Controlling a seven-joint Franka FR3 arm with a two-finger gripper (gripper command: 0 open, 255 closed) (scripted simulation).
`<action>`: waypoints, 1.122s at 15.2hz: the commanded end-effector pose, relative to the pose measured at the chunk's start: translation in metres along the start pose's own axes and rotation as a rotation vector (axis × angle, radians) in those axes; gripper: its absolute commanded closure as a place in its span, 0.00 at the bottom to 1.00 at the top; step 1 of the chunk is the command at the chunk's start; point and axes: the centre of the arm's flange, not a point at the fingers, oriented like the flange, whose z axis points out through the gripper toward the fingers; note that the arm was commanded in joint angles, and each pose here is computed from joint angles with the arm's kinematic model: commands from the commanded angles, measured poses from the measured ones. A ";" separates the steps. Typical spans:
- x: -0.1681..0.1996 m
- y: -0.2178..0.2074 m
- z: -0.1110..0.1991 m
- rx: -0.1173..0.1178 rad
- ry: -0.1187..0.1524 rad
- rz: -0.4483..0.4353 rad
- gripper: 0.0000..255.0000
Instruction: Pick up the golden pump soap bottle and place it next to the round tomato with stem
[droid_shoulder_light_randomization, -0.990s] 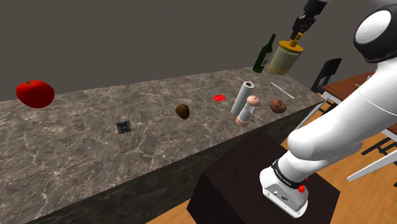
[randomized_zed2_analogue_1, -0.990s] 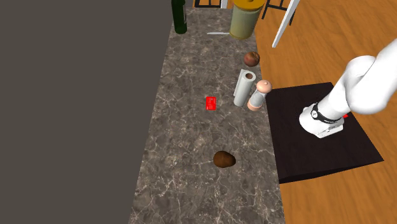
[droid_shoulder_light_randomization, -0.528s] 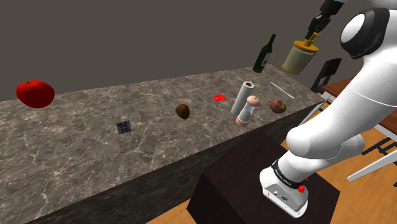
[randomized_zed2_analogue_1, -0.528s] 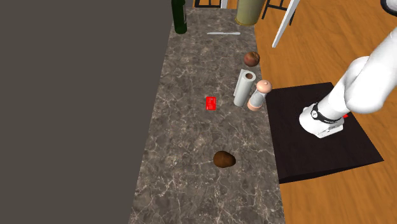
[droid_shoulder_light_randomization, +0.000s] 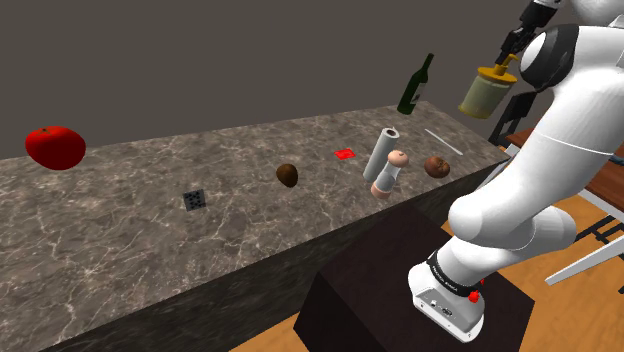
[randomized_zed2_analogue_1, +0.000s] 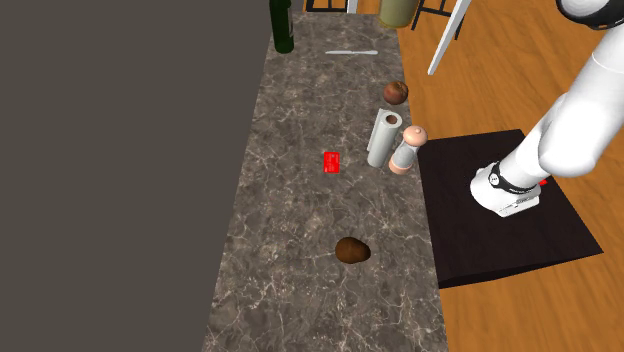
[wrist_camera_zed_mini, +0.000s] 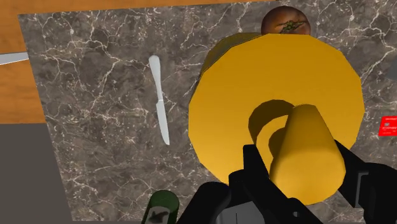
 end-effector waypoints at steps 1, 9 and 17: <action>-0.001 0.000 0.010 -0.001 0.001 -0.001 1.00; -0.003 0.000 0.052 -0.001 0.001 -0.001 1.00; -0.005 -0.001 0.094 -0.001 0.001 -0.001 1.00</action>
